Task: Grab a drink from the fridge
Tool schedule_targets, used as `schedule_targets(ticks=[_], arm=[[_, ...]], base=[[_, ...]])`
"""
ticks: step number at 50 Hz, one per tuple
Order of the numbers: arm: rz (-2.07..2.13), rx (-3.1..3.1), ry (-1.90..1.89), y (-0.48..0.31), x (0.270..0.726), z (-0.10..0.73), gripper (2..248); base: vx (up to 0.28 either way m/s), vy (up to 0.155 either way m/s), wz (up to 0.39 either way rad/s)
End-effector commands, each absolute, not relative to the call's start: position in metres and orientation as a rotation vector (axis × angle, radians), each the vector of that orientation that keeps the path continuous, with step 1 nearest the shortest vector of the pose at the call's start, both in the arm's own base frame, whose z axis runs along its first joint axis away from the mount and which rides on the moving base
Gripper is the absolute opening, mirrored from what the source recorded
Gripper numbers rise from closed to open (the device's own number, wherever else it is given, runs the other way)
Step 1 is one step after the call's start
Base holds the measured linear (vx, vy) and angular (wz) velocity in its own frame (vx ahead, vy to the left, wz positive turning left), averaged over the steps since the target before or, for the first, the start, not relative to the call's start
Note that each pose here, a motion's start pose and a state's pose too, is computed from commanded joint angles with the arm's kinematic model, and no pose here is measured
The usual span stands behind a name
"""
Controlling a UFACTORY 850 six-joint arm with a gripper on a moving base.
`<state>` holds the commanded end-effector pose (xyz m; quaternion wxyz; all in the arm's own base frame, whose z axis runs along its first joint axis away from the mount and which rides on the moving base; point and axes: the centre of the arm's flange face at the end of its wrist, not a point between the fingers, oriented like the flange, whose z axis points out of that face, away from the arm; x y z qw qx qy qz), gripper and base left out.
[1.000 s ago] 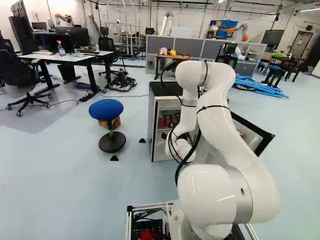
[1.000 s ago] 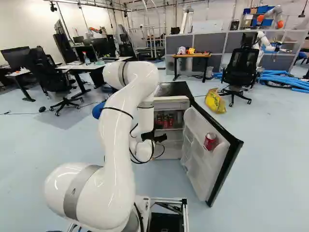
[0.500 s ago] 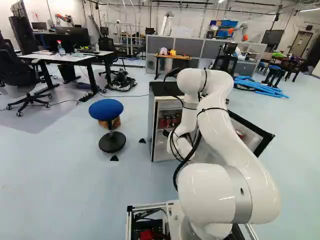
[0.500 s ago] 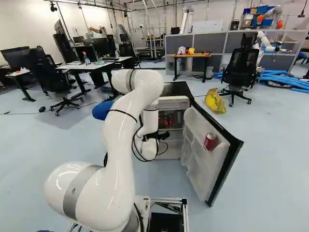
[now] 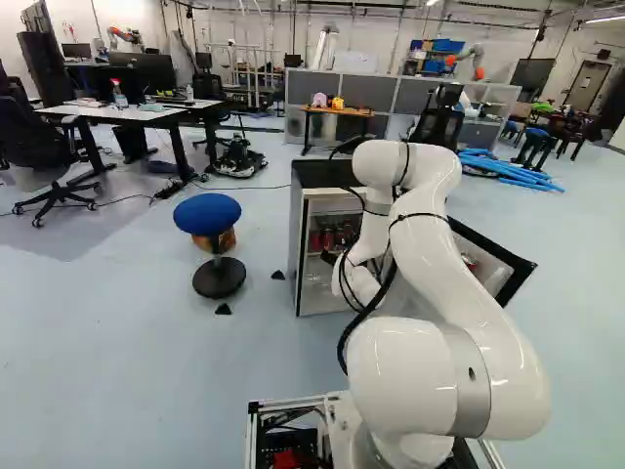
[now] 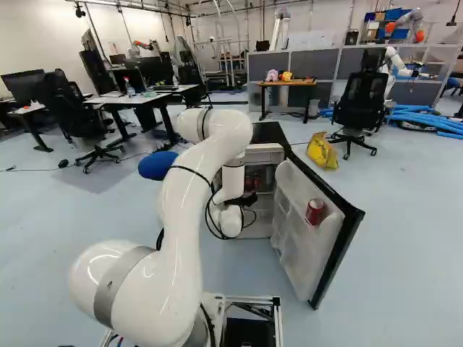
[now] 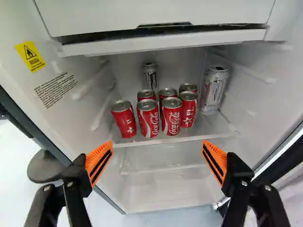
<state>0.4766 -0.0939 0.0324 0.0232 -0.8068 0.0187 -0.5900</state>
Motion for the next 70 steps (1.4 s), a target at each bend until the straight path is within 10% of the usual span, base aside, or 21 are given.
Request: schedule_targets(ticks=[70], arm=[[-1.743, -2.216, -0.283, -0.103, 0.505, -0.007, 247]], base=[[0.000, 0.000, 0.000]])
